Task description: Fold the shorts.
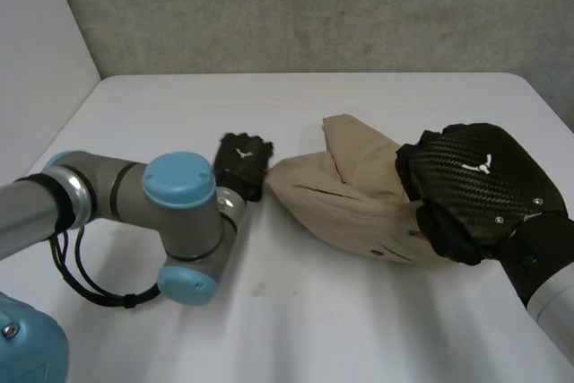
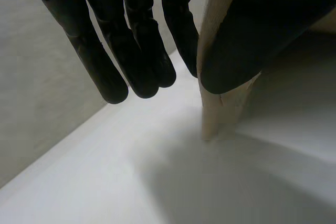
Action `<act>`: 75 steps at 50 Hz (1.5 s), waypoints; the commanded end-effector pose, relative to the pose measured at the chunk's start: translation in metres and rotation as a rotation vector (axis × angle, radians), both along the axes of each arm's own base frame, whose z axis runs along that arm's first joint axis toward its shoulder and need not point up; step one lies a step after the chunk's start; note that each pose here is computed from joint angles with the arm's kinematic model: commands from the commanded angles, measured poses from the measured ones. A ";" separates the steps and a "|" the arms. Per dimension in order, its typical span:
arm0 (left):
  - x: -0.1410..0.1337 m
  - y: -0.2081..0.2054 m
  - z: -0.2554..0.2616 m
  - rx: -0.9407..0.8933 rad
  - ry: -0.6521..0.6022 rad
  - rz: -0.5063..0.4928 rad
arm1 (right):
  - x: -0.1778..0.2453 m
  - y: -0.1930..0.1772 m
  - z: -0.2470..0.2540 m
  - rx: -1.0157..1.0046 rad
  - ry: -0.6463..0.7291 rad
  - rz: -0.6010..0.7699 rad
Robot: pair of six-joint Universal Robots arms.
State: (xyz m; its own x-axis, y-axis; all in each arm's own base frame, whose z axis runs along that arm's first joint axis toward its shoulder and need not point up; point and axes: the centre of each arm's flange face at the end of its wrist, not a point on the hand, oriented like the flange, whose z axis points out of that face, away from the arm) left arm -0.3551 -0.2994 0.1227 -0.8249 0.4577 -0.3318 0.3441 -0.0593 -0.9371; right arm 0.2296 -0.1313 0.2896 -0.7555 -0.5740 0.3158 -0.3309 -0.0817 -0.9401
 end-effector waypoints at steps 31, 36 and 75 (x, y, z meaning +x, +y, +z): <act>0.093 0.093 0.108 -0.077 0.064 0.075 | -0.003 -0.087 -0.080 0.331 0.070 -0.149; 0.089 0.093 0.102 -0.061 0.055 0.063 | -0.002 -0.086 -0.066 0.462 -0.051 -0.174; 0.055 0.035 0.073 -0.043 0.019 0.080 | 0.029 0.018 -0.107 0.600 -0.022 -0.112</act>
State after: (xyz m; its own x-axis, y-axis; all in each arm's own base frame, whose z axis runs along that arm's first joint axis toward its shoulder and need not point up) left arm -0.2989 -0.2607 0.1971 -0.8618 0.3828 -0.3329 0.3300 -0.0754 -0.9410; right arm 0.2547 -0.1126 0.2006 -0.8046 -0.5846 -0.1041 -0.2603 0.5048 -0.8230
